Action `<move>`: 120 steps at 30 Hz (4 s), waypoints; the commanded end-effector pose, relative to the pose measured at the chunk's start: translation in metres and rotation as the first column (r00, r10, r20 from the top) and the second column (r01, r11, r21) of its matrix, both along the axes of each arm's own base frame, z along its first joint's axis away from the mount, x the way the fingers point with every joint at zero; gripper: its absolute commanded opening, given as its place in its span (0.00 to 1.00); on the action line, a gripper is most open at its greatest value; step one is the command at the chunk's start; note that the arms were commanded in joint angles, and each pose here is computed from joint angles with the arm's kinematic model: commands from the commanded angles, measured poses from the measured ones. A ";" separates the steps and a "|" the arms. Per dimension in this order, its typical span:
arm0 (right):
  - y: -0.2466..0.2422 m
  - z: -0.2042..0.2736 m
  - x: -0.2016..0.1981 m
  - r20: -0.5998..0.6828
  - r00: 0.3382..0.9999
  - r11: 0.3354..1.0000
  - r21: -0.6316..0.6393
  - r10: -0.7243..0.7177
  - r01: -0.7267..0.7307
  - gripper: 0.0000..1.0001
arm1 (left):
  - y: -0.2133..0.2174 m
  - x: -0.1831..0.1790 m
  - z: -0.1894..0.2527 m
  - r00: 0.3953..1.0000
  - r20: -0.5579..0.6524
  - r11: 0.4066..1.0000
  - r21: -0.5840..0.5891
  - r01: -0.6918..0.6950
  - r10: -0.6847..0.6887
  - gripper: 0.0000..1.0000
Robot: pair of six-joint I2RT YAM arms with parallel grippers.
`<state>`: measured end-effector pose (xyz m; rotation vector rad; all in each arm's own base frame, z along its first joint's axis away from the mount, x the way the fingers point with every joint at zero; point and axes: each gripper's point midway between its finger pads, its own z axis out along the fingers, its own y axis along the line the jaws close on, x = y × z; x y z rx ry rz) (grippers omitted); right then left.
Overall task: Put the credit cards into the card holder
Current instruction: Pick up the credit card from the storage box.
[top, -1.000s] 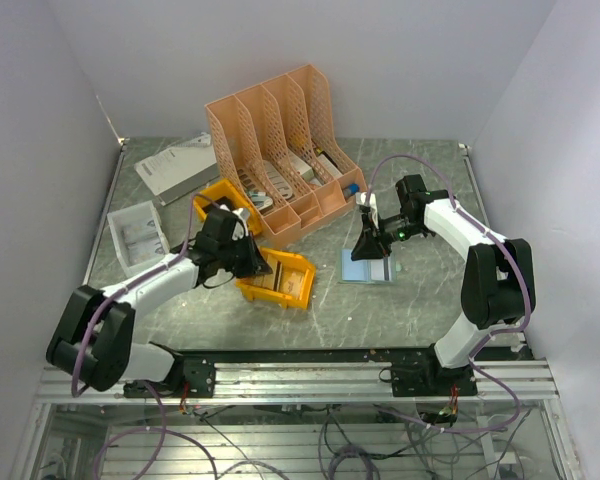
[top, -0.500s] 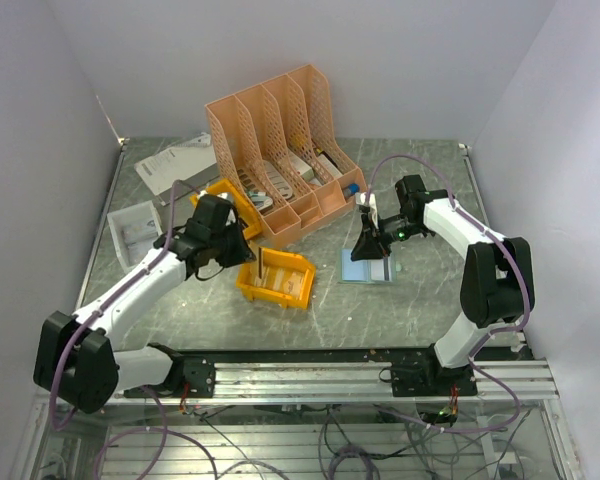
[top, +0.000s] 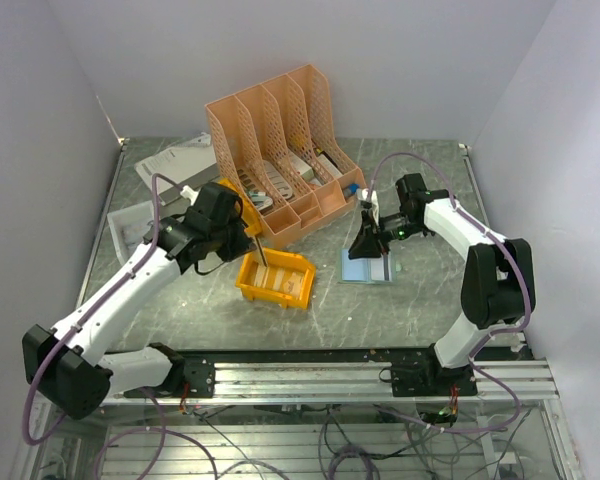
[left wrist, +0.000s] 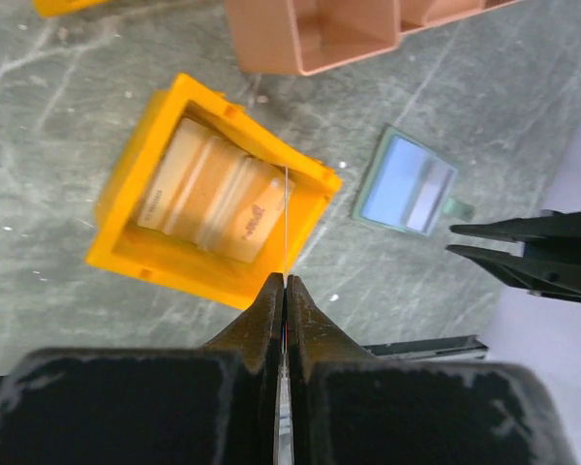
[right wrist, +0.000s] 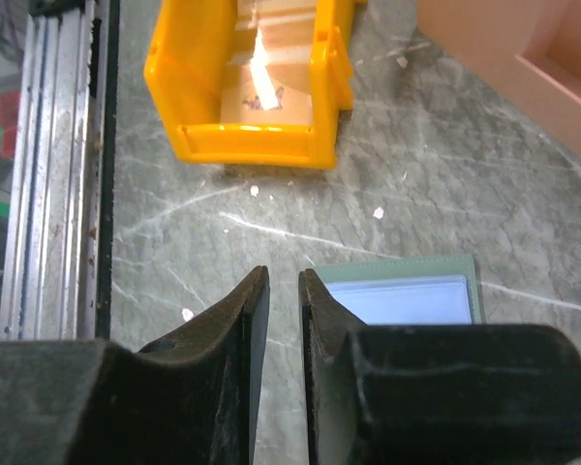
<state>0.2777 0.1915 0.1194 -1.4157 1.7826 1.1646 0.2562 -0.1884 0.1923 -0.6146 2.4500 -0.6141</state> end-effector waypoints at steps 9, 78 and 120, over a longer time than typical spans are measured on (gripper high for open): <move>0.014 0.085 0.004 -0.132 0.991 0.947 0.317 -0.020 0.061 0.35 | -0.120 0.003 0.063 0.797 0.516 0.804 -0.301 0.513 -0.315 0.07; 0.031 0.114 -0.017 -0.312 0.950 0.917 0.386 0.026 0.102 0.00 | -0.170 -0.018 0.057 0.445 0.831 0.548 -0.213 0.809 -0.333 0.56; 0.014 0.138 -0.019 -0.324 0.945 0.883 0.426 -0.054 0.196 0.06 | -0.181 -0.047 0.029 0.373 0.794 0.395 -0.184 0.900 -0.480 0.07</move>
